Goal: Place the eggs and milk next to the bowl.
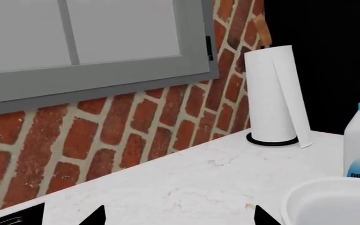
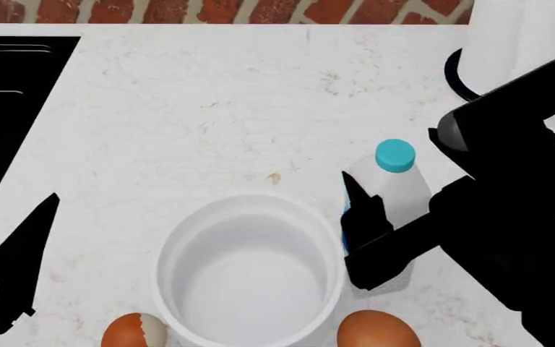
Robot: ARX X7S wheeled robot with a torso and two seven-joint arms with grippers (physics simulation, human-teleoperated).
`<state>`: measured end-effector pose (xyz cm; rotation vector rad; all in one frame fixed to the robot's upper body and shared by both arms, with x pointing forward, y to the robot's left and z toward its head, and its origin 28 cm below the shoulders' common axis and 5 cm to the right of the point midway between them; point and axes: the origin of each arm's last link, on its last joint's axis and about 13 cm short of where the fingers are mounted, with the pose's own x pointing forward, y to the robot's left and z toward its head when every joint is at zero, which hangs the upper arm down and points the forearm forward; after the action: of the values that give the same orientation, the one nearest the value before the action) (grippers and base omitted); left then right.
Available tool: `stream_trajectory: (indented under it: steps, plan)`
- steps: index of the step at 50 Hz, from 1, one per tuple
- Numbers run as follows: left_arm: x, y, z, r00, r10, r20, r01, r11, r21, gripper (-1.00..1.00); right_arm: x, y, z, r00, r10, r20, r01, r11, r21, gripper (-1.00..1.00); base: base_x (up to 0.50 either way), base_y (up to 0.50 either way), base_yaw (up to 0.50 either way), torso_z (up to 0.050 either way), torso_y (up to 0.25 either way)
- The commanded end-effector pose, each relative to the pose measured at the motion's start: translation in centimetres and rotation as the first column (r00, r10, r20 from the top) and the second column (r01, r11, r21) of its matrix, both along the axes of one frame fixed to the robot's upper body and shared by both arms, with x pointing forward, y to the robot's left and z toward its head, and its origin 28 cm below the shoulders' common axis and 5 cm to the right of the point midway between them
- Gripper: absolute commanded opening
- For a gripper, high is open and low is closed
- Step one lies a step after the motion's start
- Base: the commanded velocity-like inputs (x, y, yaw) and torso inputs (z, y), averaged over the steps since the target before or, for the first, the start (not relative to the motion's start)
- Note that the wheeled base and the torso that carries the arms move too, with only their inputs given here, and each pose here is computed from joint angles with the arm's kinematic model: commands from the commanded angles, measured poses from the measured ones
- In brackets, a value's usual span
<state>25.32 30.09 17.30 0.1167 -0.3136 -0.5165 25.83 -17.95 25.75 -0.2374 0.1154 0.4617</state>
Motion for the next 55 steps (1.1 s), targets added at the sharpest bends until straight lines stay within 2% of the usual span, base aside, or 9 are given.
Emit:
stream_trajectory:
  steps: [1,15,38,46,55]
  plan:
    - [0.0,0.3,0.6,0.999,0.000,0.045,0.001,1.000,-0.010,1.00,-0.4,0.5,2.3,0.997,0.027,0.069,-0.027,1.000,0.008,1.00,0.00,0.00,0.00,0.000,0.000]
    - [-0.6,0.5,1.5,0.996,0.015,0.083,-0.013,0.999,-0.031,1.00,-1.6,0.5,4.8,0.991,0.021,0.135,-0.021,1.000,-0.002,1.00,0.00,0.00,0.00,0.000,0.000]
    - [-1.0,1.0,3.0,0.981,0.110,0.163,-0.096,0.991,-0.092,1.00,-7.0,-1.3,8.4,0.957,-0.087,0.277,0.080,0.996,0.036,1.00,0.00,0.00,0.00,0.000,0.000]
    - [-1.1,1.3,3.4,0.973,0.146,0.177,-0.127,0.985,-0.114,1.00,-9.1,-2.1,8.6,0.940,-0.146,0.309,0.131,0.989,0.067,1.00,0.00,0.00,0.00,0.000,0.000]
    - [-1.2,1.5,4.1,0.957,0.205,0.204,-0.175,0.972,-0.154,1.00,-12.1,-3.2,8.3,0.897,-0.261,0.356,0.230,0.965,0.128,1.00,0.00,0.00,0.00,0.000,0.000]
